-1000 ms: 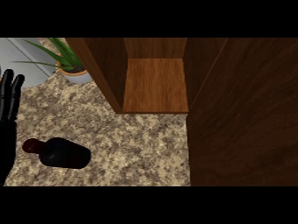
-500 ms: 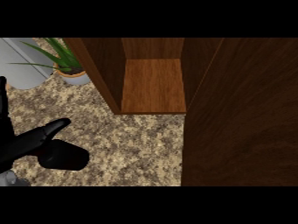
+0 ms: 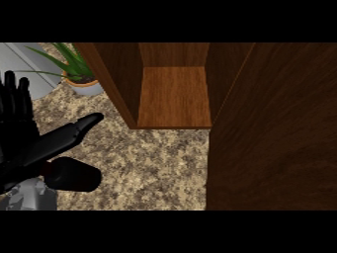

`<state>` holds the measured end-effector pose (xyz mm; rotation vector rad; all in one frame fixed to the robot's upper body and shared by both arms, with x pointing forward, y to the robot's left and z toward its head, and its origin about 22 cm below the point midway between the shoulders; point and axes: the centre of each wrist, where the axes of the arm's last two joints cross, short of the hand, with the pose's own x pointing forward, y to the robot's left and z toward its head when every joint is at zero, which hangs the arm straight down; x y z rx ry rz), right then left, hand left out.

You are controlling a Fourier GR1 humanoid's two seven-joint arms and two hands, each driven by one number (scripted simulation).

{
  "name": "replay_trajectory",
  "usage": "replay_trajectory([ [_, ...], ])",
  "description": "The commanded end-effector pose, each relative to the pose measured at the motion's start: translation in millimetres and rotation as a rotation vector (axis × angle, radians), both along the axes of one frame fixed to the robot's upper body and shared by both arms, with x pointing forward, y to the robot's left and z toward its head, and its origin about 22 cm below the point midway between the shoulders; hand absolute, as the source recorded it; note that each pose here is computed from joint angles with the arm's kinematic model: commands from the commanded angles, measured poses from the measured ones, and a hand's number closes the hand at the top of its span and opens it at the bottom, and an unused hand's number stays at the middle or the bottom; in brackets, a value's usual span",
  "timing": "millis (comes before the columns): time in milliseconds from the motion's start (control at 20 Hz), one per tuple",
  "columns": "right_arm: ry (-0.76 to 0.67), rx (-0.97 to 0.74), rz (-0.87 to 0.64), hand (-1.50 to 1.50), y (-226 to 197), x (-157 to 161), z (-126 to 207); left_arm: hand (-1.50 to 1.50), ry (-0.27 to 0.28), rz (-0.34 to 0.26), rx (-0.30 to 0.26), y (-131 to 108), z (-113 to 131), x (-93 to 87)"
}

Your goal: Pick up the wine, place it into the cabinet and close the cabinet

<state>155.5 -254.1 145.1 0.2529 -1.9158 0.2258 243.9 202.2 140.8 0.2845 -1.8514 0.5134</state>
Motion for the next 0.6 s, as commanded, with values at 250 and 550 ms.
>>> replay_trajectory([
  [250, 0.0, -0.01, -0.002, -1.5, -9, -1, 16, -1.5, -0.002, 0.02, -0.001, -18, 13, -7.9],
  [550, 0.011, -0.007, 0.01, -1.5, -11, 2, 19, -1.5, -0.001, 0.035, 0.016, -13, 2, -5.4],
])
